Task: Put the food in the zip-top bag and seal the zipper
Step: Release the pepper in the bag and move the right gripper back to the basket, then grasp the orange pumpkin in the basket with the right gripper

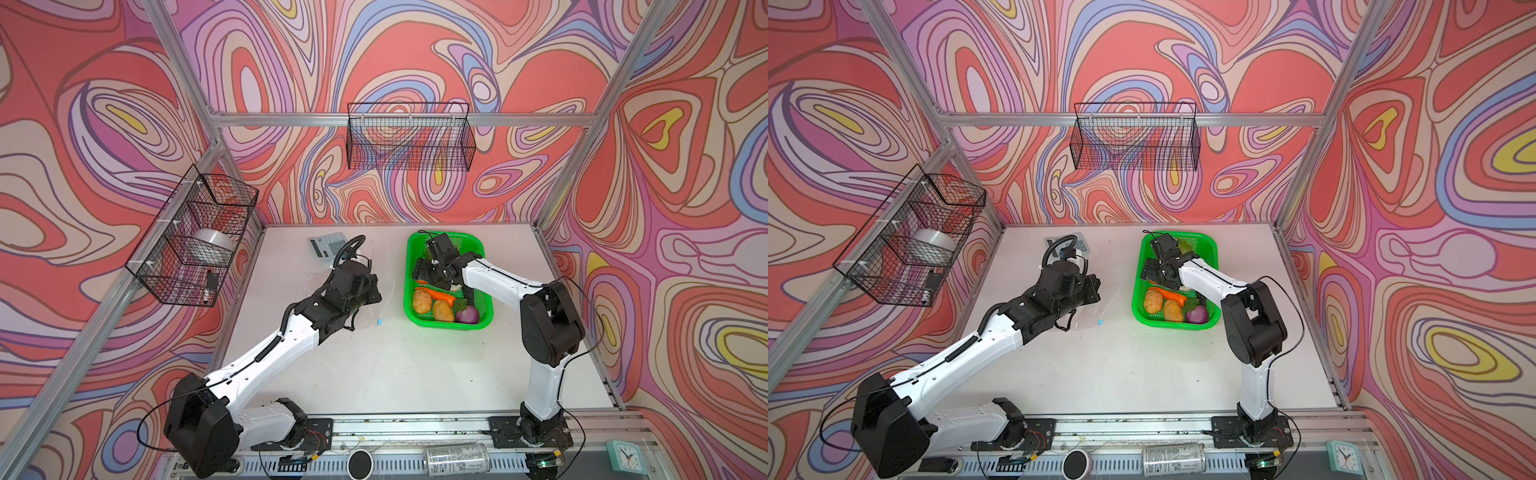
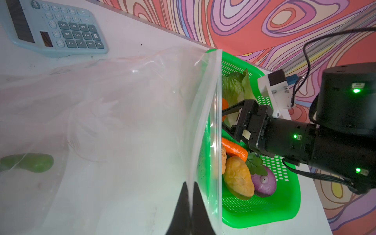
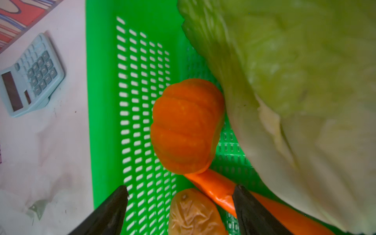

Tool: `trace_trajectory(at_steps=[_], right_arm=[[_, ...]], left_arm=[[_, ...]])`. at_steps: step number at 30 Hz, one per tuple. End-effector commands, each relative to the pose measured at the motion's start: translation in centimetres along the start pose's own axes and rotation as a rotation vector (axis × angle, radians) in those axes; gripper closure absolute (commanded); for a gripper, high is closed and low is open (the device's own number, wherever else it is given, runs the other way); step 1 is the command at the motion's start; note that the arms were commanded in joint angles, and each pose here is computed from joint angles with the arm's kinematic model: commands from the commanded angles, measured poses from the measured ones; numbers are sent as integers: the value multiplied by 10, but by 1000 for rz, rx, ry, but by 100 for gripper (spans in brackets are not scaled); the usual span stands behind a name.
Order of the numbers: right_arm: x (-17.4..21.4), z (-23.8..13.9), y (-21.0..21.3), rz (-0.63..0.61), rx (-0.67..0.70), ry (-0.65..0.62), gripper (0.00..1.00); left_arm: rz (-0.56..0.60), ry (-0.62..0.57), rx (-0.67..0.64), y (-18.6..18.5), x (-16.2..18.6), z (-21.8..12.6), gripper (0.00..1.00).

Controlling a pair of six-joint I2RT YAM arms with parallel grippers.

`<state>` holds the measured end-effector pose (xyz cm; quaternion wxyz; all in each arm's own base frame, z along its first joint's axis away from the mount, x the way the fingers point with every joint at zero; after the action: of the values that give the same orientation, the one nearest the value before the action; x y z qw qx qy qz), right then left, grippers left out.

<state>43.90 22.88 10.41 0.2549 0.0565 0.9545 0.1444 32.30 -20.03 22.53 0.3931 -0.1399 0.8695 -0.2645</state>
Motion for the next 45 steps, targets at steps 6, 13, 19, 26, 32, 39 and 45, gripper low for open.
trace_trajectory(at_steps=[6,13,19,26,32,39,45], right_arm=[[-22,27,-5,38,88,-65,23],[-18,40,-17,27,159,-51,27],[-13,45,-20,23,160,-42,33],[-29,10,-7,22,91,-126,42],[-42,-52,2,-9,2,-226,47],[-45,-118,11,-79,-128,-306,50],[-34,-158,44,-187,-374,-333,50]], left_arm=[[35,-34,5,-1,-7,-7,100],[41,-39,7,-3,-10,-10,100],[9,-47,7,2,-7,-12,100],[7,-45,2,1,-8,-13,100],[-1,-33,22,-8,-11,-9,100],[-25,1,72,-27,-13,2,100],[-11,41,115,-46,-15,8,100]])
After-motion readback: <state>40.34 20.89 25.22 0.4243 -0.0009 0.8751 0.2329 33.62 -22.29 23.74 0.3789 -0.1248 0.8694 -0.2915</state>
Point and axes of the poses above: each gripper's point midway between its finger pads, its own z axis out along the fingers, its own y axis along the line the jaws close on, x = y × z, the point moved 1 cm from there along -z, back along the fingers, and after that the axes turned 9 degrees about -z, right-handed, at the moved point
